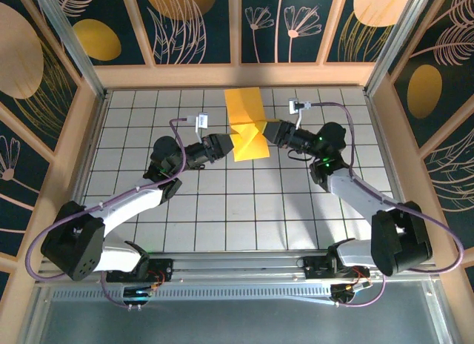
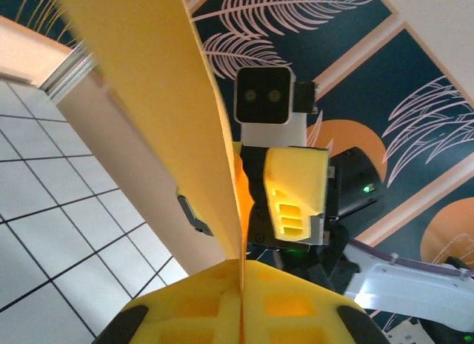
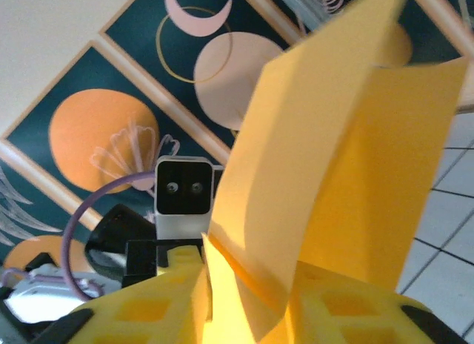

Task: Fold a paper plane with a square sheet of paper (fold left side to right side)
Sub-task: Turn over the paper at the center of the table.

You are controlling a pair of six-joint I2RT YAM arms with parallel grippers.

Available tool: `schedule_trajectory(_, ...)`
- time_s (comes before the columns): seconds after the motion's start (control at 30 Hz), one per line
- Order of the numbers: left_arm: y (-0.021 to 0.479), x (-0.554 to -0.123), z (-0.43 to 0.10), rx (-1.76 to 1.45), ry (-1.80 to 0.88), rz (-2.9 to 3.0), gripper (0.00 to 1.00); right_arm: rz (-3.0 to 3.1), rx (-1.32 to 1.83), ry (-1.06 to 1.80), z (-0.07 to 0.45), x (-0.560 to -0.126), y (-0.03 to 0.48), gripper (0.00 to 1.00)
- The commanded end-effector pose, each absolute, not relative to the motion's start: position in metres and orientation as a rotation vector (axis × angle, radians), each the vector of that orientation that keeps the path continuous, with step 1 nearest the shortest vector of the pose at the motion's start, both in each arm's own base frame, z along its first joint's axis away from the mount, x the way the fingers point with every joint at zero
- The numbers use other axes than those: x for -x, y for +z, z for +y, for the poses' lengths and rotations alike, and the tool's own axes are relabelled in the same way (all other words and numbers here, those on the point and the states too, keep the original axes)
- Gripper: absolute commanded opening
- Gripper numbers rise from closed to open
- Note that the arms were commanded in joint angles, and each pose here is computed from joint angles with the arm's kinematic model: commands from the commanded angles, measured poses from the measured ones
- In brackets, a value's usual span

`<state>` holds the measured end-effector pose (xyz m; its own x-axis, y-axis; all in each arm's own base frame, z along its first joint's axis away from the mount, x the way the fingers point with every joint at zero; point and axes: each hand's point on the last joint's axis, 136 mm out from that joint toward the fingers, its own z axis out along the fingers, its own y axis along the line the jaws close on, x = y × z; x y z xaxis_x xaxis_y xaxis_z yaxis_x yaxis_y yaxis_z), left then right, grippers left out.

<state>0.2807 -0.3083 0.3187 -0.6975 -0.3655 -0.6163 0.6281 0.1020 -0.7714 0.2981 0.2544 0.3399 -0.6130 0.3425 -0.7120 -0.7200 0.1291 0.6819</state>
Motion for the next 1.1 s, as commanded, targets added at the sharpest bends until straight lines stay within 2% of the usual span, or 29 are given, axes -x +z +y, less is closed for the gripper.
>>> schedule_trajectory(0.0, 0.333, -0.282, -0.306, -0.283, -1.626, 1.628, 0.03, 1.627, 0.356, 1.408, 0.244, -0.307, 0.334, 0.41)
schedule_trajectory(0.17, 0.294, -0.299, -0.301, -0.253, -1.384, 1.886, 0.0, 1.762, 0.156, 1.018, 0.202, -0.332, 0.309, 0.52)
schedule_trajectory(0.3, 0.242, -0.313, -0.275, -0.271, -0.954, 2.202, 0.0, 1.872, -0.074, 0.657, 0.144, -0.346, 0.28, 0.61)
schedule_trajectory(0.47, 0.2, -0.313, -0.233, -0.26, -0.519, 2.429, 0.0, 1.953, -0.207, 0.382, 0.096, -0.344, 0.247, 0.74)
schedule_trajectory(0.57, 0.192, -0.307, -0.225, -0.254, -0.343, 2.481, 0.0, 1.967, -0.251, 0.314, 0.081, -0.341, 0.234, 0.85)
schedule_trajectory(0.67, 0.184, -0.297, -0.218, -0.239, -0.12, 2.52, 0.0, 1.969, -0.276, 0.286, 0.073, -0.339, 0.225, 0.9)
schedule_trajectory(0.9, 0.158, -0.275, -0.208, -0.217, 0.378, 2.585, 0.0, 1.978, -0.286, 0.289, 0.069, -0.341, 0.212, 0.92)
schedule_trajectory(1.07, 0.133, -0.279, -0.23, -0.198, 0.5, 2.595, 0.0, 1.984, -0.292, 0.321, 0.071, -0.342, 0.204, 0.92)
